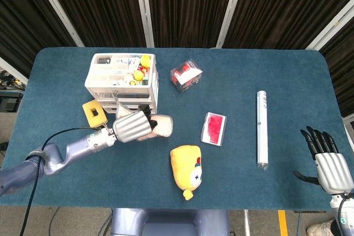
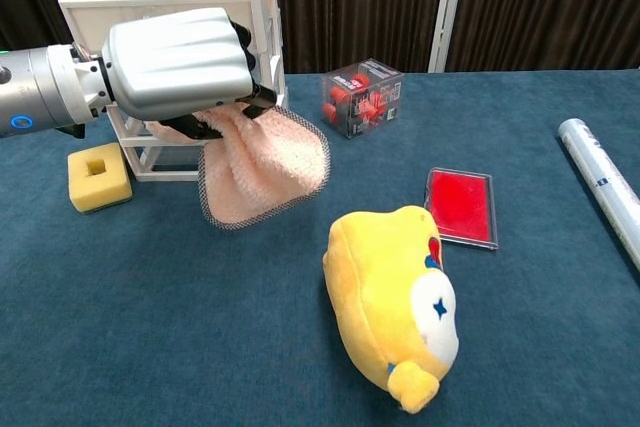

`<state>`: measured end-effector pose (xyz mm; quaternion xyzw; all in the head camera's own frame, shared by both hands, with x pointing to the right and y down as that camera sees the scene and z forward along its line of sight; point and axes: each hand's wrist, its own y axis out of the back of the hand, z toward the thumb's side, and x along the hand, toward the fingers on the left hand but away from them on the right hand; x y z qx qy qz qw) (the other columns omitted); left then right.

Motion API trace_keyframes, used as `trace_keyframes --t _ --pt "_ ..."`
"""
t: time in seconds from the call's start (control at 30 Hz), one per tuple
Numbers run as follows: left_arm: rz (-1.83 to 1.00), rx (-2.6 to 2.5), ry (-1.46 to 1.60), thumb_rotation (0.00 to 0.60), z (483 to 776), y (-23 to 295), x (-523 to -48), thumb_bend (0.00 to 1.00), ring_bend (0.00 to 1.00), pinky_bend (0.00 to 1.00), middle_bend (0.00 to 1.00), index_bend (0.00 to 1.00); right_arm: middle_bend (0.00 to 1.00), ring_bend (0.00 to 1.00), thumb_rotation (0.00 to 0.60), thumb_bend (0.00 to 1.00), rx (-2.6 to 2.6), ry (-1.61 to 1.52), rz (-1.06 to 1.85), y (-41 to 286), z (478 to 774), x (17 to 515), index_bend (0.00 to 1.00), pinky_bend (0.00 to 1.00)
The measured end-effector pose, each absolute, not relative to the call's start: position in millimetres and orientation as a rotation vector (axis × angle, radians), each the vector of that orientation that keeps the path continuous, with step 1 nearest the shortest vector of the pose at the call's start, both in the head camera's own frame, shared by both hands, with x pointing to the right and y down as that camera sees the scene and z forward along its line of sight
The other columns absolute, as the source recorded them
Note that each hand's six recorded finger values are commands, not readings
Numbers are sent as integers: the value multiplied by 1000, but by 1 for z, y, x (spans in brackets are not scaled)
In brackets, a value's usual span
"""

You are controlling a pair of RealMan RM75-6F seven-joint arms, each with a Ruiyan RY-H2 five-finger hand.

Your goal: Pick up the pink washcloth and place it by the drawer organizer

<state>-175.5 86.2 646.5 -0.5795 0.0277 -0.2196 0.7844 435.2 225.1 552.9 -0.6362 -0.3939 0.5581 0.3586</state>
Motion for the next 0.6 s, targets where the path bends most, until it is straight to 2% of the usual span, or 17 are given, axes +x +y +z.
trace_keyframes --t 0.6 --pt "-481 -1258 76 600 650 84 -173 717 657 533 797 955 0 0 600 0 -1642 -1019 1437 225 553 435 0 0"
